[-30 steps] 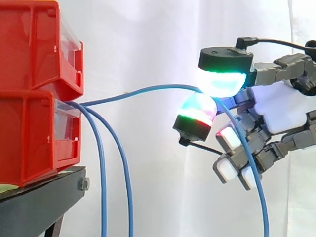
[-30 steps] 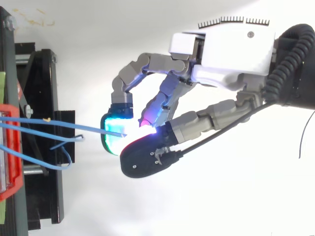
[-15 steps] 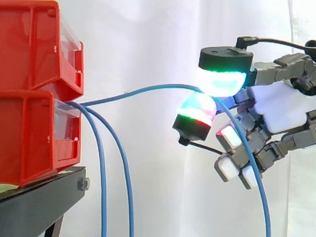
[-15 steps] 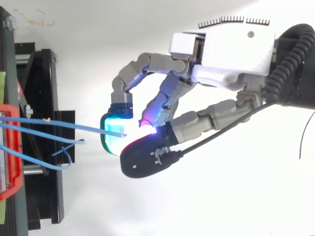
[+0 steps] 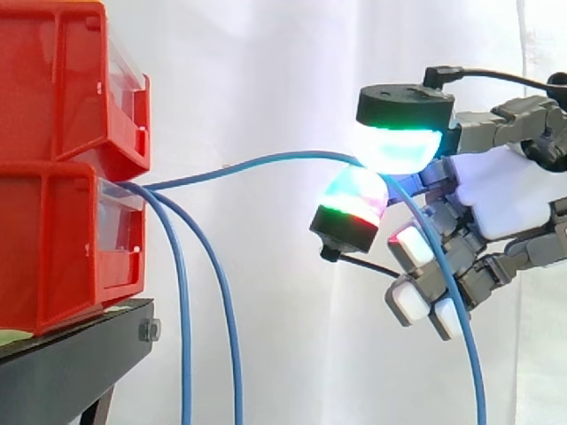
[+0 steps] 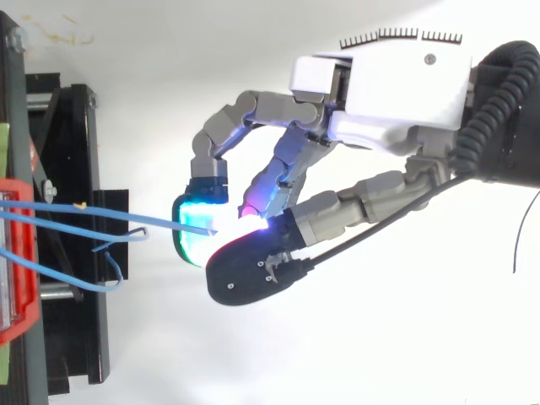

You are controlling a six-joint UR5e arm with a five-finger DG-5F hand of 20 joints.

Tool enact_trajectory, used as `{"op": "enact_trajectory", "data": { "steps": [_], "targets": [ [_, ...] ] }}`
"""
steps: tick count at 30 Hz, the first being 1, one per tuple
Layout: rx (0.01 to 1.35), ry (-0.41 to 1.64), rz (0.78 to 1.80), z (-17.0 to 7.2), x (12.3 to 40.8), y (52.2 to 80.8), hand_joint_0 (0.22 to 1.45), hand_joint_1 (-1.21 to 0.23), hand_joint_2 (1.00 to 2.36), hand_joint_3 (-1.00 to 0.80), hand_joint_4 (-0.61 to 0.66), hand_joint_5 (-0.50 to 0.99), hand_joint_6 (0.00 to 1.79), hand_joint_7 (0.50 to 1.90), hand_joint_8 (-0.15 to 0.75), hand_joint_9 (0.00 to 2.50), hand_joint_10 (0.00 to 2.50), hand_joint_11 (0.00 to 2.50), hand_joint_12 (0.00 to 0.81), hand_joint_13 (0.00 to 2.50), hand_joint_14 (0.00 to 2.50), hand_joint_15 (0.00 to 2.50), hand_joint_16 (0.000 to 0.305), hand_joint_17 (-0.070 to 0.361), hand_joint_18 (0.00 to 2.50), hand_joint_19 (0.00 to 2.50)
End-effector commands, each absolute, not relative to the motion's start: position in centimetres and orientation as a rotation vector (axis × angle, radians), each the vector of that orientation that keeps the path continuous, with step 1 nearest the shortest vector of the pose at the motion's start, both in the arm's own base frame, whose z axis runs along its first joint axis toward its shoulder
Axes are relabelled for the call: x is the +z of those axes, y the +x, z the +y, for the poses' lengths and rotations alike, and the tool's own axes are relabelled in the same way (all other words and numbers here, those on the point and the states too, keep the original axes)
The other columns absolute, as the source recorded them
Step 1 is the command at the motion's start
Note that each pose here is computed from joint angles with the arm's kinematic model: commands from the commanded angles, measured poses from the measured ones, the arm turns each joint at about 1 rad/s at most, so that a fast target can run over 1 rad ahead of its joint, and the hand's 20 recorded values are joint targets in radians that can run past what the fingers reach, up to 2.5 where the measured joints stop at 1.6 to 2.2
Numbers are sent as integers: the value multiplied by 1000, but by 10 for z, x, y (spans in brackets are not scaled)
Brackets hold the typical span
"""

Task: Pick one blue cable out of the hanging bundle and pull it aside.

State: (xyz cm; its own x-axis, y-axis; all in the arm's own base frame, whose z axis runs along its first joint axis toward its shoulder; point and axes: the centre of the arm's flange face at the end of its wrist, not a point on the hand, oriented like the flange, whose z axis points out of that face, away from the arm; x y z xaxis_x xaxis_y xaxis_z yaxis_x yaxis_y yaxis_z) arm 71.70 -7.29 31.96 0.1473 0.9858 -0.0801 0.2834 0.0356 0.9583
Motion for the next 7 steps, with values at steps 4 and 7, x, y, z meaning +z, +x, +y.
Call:
{"op": "enact_trajectory", "data": {
  "steps": [4, 7],
  "targets": [
    [900, 1438, 1317, -73, 319, 717, 589, -795, 1017, -131, -36, -47, 929, 878, 275, 1135, 14, 439, 365, 923, 19, 564, 50, 113, 801, 641],
    [900, 1438, 1317, -73, 319, 717, 589, -795, 1017, -131, -33, -48, 929, 876, 275, 1135, 15, 444, 365, 923, 20, 565, 50, 113, 801, 642]
  ]
}}
